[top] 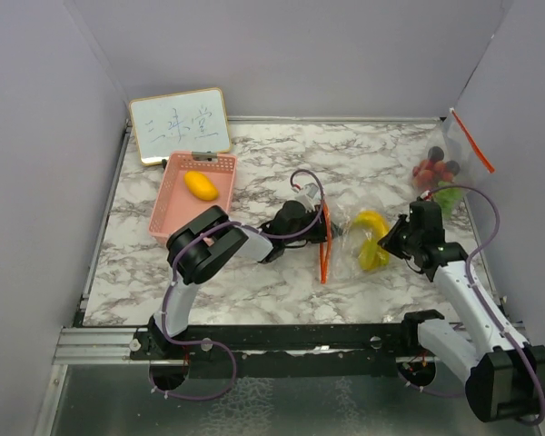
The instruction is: Open the zip-top bag and remove the fake food
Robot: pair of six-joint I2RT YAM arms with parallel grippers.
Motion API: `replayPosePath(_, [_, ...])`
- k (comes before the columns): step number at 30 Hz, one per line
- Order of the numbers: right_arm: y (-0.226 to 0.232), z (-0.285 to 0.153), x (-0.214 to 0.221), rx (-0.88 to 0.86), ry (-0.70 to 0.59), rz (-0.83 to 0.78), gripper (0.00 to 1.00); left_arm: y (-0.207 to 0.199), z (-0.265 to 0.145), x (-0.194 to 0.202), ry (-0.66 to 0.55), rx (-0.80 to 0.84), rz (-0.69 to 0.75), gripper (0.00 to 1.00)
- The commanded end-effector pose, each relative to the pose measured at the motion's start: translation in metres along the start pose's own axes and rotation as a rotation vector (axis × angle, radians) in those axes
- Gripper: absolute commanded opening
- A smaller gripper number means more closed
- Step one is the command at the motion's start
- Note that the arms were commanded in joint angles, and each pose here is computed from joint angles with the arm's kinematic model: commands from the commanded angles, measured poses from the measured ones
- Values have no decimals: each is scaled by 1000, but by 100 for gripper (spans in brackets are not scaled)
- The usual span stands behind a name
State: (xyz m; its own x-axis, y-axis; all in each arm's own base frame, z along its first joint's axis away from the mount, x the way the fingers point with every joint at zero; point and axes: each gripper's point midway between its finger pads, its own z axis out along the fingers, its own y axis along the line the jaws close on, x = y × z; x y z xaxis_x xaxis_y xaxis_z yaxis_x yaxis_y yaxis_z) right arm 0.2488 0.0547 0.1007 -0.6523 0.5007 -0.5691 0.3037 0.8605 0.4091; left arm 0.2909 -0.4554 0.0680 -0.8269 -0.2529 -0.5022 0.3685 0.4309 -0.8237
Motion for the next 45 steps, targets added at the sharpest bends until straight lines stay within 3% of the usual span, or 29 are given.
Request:
replayPosePath(1, [-14, 13, 17, 66, 61, 40, 2, -29, -6, -23, -42, 75, 27, 11])
replayPosePath(11, [-19, 54, 59, 18, 201, 35, 2, -21, -4, -27, -38, 58, 24, 11])
replayPosePath(22, [26, 48, 37, -181, 167, 36, 2, -17, -7, -14, 10, 67, 2, 14])
replayPosePath(23, [28, 47, 33, -187, 157, 31, 2, -19, -9, -11, 22, 75, 4, 16])
replayPosePath(26, [32, 48, 23, -185, 142, 8, 2, -22, -18, -2, 69, 86, 31, 35])
replayPosePath(28, [32, 49, 18, -174, 133, -1, 2, -24, -26, 6, 113, 99, 64, 40])
replayPosePath(42, [34, 57, 12, -171, 120, -19, 2, -28, -53, 56, 254, 47, 205, 43])
replayPosePath(45, [32, 57, 16, -173, 125, -16, 2, -27, -51, 64, 269, 41, 216, 49])
